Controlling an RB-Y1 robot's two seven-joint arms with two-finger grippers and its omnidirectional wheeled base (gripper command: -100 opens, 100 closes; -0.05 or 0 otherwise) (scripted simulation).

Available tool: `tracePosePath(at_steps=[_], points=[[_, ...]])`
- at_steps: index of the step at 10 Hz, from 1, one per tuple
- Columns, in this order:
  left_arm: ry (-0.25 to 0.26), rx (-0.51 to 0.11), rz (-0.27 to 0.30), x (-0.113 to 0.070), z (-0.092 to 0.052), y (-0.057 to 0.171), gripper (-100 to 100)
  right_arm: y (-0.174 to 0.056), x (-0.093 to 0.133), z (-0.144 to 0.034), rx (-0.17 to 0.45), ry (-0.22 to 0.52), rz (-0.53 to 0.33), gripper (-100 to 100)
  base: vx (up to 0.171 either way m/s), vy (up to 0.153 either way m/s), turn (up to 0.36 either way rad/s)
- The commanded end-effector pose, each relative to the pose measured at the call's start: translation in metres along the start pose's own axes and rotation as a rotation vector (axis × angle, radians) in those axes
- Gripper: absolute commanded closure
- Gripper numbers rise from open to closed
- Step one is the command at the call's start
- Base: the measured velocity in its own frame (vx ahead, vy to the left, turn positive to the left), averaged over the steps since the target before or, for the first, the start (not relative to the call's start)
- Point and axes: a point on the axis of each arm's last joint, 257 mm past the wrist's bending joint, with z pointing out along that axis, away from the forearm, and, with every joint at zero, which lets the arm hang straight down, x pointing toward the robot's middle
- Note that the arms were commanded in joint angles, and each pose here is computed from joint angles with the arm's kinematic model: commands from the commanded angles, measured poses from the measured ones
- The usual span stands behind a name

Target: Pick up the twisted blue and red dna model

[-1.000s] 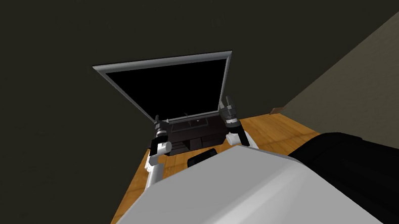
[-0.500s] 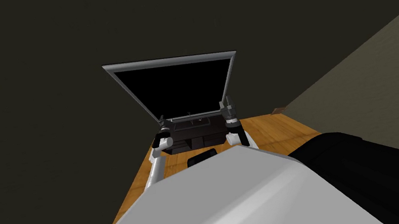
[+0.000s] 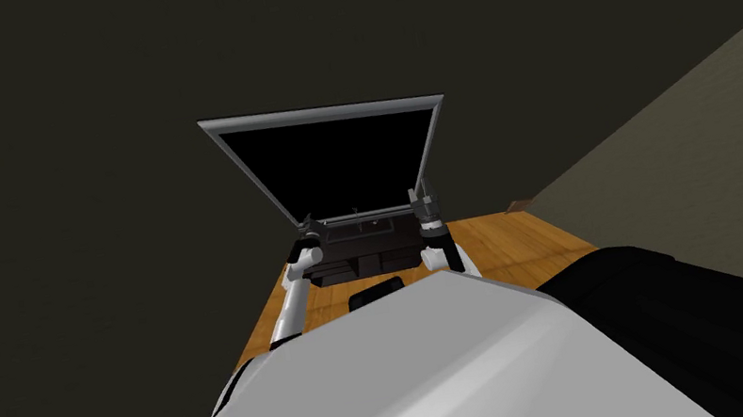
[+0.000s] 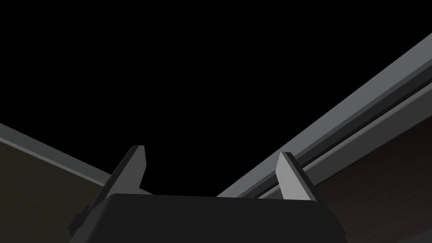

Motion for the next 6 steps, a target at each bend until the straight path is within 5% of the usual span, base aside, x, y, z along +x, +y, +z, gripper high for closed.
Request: tracePosePath(at_steps=[1,6], points=[[-0.019,-0.045,-0.021,-0.006,0.005,0.018,-100,0.0,0.0,0.0,0.0,0.0,0.0,0,0.009,0.03,-0.008],[-0.06,-0.214,-0.119,-0.004,0.032,0.063,-100,0.0,0.0,0.0,0.0,0.0,0.0,0,0.015,0.029,-0.022]])
